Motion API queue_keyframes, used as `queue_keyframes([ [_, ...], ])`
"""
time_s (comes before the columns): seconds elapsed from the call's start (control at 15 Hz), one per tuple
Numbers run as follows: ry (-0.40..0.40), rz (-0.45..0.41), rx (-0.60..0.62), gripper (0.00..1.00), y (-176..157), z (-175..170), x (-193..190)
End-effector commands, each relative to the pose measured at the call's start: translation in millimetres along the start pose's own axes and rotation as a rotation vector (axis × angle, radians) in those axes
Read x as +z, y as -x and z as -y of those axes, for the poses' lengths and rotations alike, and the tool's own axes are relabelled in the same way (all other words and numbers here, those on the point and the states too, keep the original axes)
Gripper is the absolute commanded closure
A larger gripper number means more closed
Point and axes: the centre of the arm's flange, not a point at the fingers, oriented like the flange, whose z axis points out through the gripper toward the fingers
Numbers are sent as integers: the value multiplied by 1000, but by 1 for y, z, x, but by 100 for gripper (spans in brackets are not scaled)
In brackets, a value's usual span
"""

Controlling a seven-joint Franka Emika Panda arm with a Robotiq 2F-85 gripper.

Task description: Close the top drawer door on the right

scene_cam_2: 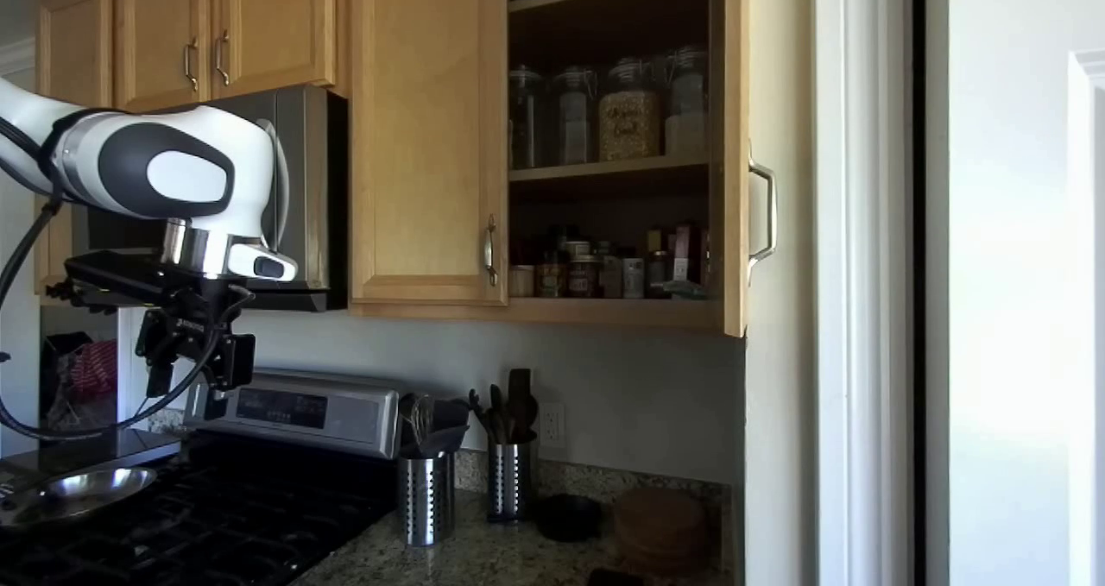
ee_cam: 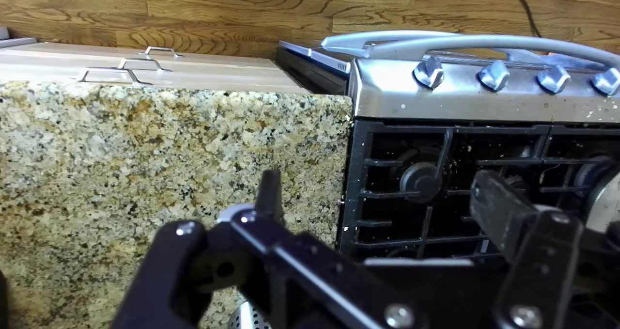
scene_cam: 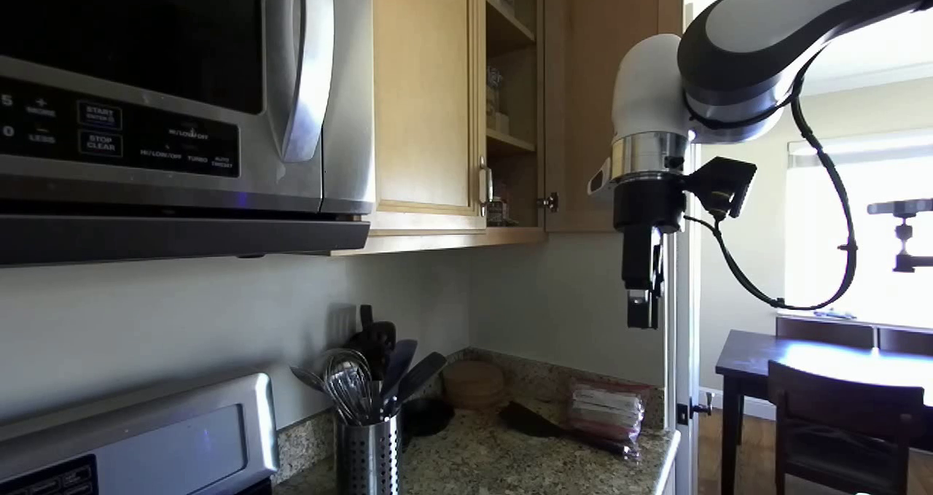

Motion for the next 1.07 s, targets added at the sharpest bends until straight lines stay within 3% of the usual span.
queue_keyframes([
  [0.0, 0, 0, 0, 0, 0, 0, 0],
  [0.4, 23, -22, 26, 0, -13, -17, 0],
  [1.0, 198, -133, 143, 0, -8, -71, -52],
])
